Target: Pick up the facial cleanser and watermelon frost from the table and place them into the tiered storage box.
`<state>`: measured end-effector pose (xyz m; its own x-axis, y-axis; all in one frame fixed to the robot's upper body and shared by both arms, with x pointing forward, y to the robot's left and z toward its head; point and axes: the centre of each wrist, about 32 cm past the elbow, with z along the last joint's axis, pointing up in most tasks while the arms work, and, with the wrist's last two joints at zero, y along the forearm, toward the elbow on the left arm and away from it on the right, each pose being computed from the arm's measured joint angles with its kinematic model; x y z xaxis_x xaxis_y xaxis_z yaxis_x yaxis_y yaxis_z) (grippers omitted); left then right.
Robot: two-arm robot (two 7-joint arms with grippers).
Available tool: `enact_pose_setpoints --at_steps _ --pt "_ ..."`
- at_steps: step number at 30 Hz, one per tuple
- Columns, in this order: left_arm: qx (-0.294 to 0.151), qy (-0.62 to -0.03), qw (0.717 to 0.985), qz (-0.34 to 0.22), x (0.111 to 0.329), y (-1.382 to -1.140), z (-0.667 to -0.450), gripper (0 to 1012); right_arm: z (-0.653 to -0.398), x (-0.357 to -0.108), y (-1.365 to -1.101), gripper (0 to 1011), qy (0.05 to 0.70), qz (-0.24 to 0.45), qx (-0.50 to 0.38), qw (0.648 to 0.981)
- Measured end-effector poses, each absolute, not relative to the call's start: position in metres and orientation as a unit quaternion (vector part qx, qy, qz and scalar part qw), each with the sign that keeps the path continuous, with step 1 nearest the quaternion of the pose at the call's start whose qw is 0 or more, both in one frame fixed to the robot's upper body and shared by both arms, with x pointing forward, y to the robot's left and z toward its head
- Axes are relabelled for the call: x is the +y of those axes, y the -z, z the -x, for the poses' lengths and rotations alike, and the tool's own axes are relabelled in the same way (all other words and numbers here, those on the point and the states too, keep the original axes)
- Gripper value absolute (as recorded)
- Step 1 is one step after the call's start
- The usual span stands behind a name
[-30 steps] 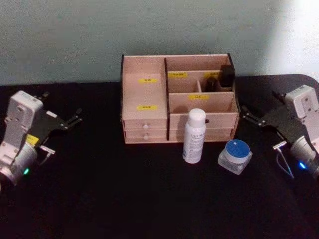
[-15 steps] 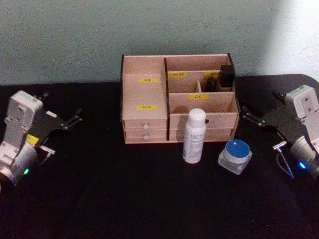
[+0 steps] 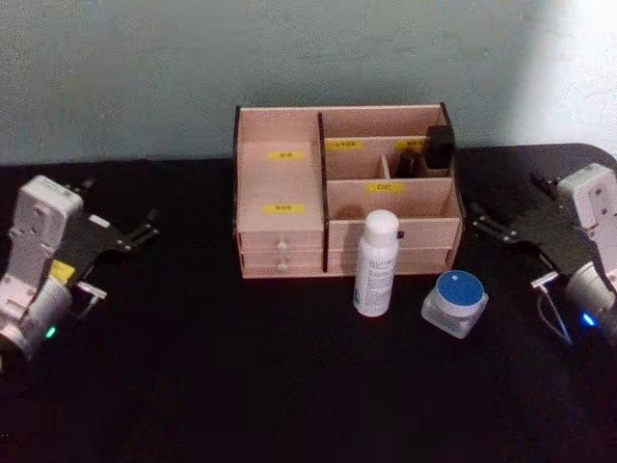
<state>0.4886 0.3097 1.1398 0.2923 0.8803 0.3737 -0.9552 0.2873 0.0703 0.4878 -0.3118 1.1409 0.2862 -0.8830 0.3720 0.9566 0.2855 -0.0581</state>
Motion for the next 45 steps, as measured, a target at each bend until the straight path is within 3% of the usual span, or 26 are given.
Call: enact_pose_setpoints --at_steps 12,30,45 --pt "-0.132 -0.58 0.791 -0.141 0.31 -1.14 -0.489 1001 -0.473 -0.322 -1.154 1003 0.568 0.096 -0.141 0.805" --pt "-0.132 -0.58 0.791 -0.141 0.31 -1.14 -0.489 1001 -0.436 -0.314 -1.159 1002 0.464 0.078 -0.113 0.875" --pt "-0.132 -0.58 0.791 -0.141 0.31 -1.14 -0.489 1001 -0.444 -0.3 -1.145 1003 0.402 0.084 -0.061 0.91"
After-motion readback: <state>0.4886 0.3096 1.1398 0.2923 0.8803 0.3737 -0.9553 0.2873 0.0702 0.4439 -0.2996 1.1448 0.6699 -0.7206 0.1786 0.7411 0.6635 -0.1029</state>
